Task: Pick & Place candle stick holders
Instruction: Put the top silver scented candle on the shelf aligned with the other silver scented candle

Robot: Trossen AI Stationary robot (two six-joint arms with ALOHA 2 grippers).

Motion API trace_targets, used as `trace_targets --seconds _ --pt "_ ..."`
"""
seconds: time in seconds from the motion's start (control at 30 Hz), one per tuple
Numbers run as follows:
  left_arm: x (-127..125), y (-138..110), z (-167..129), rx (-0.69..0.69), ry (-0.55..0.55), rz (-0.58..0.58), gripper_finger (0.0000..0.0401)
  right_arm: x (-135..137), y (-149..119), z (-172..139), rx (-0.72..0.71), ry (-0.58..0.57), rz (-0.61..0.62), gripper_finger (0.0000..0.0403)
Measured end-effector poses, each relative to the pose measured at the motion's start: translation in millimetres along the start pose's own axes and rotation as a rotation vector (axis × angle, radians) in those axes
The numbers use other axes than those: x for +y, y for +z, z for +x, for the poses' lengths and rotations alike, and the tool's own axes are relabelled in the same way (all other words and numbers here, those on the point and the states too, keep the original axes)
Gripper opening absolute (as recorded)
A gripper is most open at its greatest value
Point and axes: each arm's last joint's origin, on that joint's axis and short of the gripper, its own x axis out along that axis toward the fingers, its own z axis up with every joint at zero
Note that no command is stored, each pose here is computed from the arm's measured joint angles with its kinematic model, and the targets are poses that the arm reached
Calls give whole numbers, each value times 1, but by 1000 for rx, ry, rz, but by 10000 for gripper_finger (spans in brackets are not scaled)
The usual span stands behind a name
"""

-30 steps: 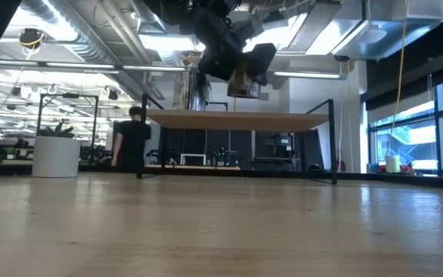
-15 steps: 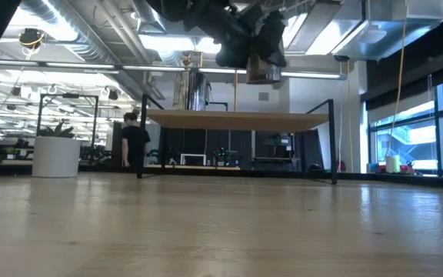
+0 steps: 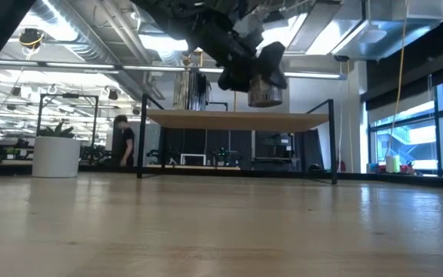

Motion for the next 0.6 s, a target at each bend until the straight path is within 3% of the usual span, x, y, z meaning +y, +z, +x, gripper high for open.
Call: trace_targets --seconds 0.33,0.6 --pt "8 -11 1 107 89 2 357 0 0 0 1 0 4 270" --pt "6 -9 1 86 84 11 357 0 0 0 1 0 6 270"
